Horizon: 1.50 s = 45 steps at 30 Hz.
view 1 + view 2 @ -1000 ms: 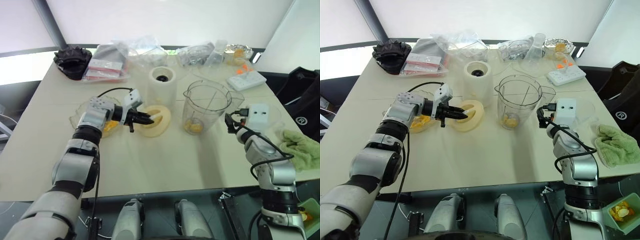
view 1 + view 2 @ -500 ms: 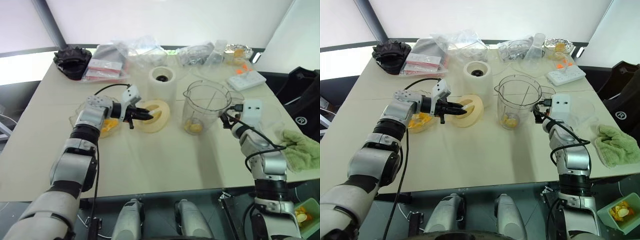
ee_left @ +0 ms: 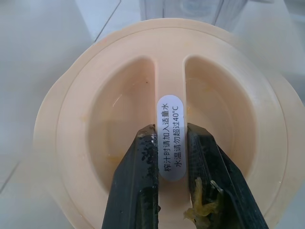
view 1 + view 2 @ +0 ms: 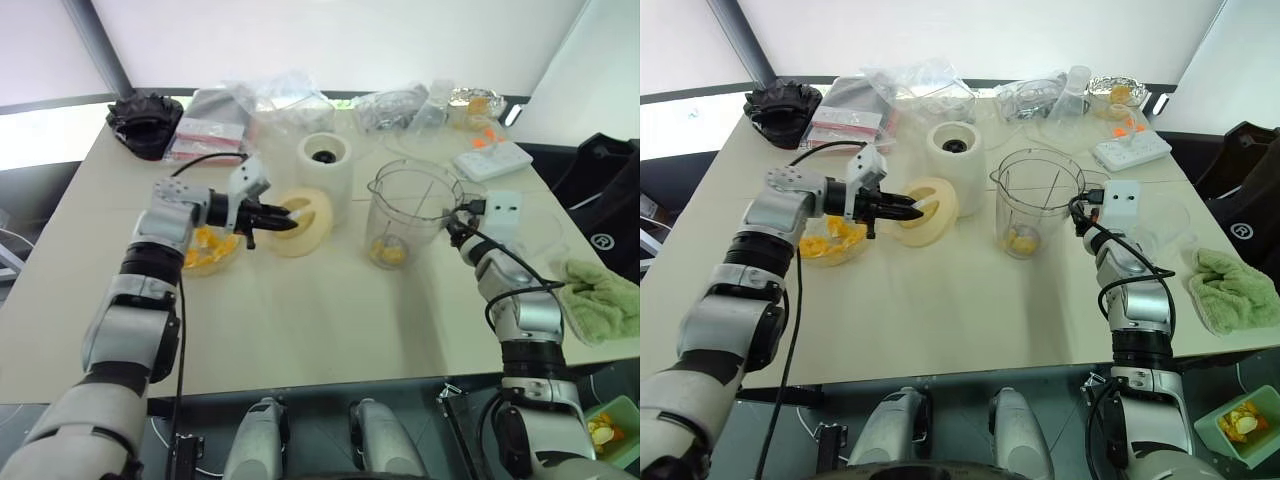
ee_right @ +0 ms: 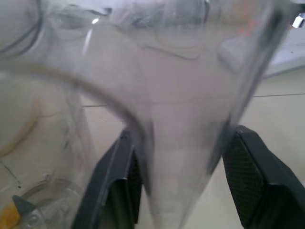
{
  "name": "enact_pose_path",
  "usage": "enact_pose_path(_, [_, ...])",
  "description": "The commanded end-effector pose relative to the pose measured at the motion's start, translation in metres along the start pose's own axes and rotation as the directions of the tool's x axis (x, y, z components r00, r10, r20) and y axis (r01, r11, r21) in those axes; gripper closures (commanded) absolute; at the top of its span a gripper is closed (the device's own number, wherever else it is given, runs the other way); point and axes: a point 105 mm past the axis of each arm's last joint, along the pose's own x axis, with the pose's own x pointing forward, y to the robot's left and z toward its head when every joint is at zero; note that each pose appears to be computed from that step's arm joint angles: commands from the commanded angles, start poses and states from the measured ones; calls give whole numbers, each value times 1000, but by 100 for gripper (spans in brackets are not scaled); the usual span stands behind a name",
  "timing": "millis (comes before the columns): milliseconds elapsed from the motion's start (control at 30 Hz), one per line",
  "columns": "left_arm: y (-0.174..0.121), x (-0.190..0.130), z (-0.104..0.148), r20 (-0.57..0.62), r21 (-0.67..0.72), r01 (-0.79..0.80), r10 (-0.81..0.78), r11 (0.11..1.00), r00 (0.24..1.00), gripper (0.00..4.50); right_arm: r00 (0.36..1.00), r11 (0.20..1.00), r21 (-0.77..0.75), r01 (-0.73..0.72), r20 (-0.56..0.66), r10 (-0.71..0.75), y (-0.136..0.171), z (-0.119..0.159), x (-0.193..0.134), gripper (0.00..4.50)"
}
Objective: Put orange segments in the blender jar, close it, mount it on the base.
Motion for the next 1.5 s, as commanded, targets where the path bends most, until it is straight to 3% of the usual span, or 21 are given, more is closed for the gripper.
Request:
enact_pose_path(33, [9, -29, 84, 154, 117, -17, -1, 993, 988, 423, 997, 999, 34, -17, 79, 15, 10, 21, -5, 218])
enact_pose_path(267, [5, -35, 179, 274, 218, 6, -67, 976, 959, 423, 990, 993, 1, -118, 83, 118, 44, 26, -31, 218])
enact_pose_path(467, [-20, -12, 205, 251, 292, 162, -239, 943, 938, 423, 986, 981, 107, -161, 63, 154, 68, 23, -49, 218])
enact_pose_path(667, [-28, 2, 207, 247, 312, 222, -305, 924, 920, 423, 990, 979, 154, -136, 53, 130, 81, 18, -53, 218])
enact_pose_path(1000, [-29, 3, 203, 267, 296, 238, -320, 925, 909, 423, 996, 980, 182, -83, 58, 74, 68, 19, -42, 218])
enact_pose_path(1067, [-28, 2, 202, 270, 292, 236, -317, 927, 909, 423, 995, 978, 184, -94, 44, 87, 68, 16, -41, 270])
enact_pose_path(1500, [-25, -3, 196, 292, 247, 228, -297, 942, 909, 423, 990, 976, 163, -142, 30, 139, 75, 10, -37, 270])
